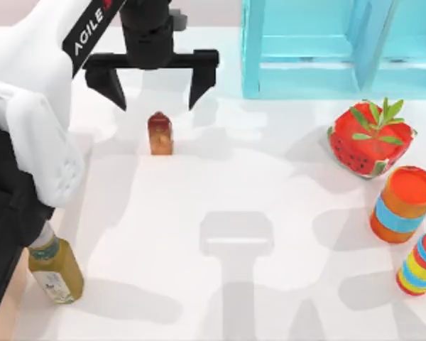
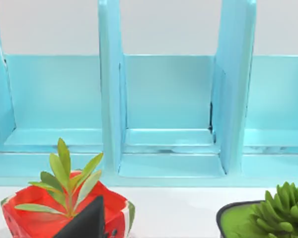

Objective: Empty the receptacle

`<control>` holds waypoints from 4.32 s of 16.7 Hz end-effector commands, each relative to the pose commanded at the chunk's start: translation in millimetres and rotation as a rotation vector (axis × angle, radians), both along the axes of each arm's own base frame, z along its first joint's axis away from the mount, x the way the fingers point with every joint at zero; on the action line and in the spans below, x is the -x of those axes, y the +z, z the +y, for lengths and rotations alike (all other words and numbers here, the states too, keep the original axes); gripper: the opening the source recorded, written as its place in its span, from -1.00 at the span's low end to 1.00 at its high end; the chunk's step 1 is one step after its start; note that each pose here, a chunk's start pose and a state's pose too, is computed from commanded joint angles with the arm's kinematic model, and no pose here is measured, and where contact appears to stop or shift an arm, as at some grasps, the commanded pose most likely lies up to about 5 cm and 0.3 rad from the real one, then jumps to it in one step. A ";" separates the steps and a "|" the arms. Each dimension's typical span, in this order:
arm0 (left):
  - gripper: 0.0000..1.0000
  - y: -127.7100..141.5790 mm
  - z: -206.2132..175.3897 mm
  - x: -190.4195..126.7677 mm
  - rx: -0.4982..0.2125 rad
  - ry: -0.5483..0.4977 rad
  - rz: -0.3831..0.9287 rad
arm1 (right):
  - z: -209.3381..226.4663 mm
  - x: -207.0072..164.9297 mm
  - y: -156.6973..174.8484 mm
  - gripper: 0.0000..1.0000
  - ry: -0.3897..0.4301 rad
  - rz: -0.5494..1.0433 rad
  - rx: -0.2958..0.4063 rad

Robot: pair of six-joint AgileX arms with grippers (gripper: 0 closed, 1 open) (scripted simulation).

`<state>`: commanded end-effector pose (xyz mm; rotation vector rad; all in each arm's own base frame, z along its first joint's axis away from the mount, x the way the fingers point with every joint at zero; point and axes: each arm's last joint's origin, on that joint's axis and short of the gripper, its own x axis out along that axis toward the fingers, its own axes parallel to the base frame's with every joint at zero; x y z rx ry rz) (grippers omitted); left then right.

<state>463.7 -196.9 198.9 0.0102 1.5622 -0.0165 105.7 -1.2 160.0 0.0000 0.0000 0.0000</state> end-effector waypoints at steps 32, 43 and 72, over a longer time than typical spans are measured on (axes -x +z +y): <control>1.00 58.4 225.2 71.3 -0.002 -0.001 0.029 | 0.0 0.0 0.0 1.00 0.000 0.000 0.000; 1.00 58.2 254.5 101.3 -0.005 -0.006 0.014 | 0.0 0.0 0.0 1.00 0.000 0.000 0.000; -0.81 -40.6 255.9 102.5 -0.006 -0.004 0.011 | 0.0 0.0 0.0 1.00 0.000 0.000 0.000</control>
